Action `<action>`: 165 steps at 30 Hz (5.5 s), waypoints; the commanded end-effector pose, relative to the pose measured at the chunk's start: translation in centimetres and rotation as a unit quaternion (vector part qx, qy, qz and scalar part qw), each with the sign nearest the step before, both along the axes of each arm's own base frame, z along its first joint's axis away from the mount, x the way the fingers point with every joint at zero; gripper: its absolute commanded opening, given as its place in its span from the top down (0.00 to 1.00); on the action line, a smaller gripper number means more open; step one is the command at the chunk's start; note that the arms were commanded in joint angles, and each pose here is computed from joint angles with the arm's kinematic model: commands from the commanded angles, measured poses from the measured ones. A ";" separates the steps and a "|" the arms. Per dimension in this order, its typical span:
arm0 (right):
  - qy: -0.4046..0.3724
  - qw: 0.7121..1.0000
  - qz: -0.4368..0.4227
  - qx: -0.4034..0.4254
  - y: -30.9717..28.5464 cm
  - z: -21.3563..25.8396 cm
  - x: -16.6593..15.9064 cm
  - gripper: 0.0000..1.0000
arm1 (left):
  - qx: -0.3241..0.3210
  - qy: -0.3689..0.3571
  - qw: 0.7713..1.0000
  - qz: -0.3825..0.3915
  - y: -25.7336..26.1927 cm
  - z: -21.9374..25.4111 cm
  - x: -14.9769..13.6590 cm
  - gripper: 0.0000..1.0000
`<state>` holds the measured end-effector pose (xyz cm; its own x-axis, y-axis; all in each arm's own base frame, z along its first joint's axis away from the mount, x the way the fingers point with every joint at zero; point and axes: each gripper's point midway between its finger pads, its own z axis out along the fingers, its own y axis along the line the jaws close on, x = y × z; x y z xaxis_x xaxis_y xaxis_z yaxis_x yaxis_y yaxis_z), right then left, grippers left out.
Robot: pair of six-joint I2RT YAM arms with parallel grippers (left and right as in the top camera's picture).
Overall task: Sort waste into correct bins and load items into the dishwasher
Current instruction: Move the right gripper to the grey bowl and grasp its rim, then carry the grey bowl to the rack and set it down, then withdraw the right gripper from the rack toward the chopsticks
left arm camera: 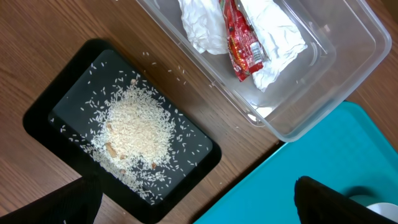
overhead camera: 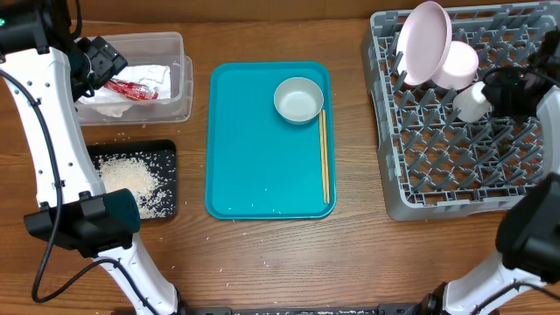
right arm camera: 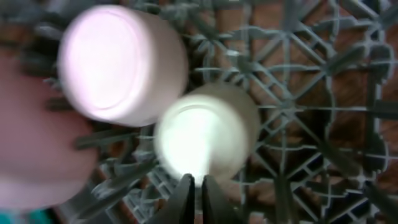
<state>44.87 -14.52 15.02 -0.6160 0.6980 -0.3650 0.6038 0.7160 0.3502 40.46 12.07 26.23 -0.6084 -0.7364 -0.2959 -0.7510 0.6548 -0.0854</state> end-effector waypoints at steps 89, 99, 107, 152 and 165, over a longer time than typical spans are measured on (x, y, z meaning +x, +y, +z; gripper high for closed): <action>-0.036 0.989 0.129 -0.057 14.0 17.6 -5.5 0.96 | 0.006 -0.002 1.000 -0.004 -0.2 0.4 -0.2 0.00; -0.086 0.945 0.239 0.204 13.8 12.6 -5.7 0.96 | 0.006 -0.002 1.000 -0.004 -0.2 0.4 -0.2 0.00; -0.203 0.862 0.280 0.371 14.2 11.3 -5.6 0.96 | 0.006 -0.002 1.000 -0.004 -0.2 0.4 -0.2 0.00; -0.115 0.976 0.012 0.184 0.4 9.4 -8.4 0.56 | 0.006 -0.002 1.000 -0.004 -0.2 0.4 -0.2 0.00; -0.050 0.967 0.233 0.093 16.3 8.8 -6.9 0.56 | 0.006 -0.002 1.000 -0.004 -0.2 0.4 -0.2 0.00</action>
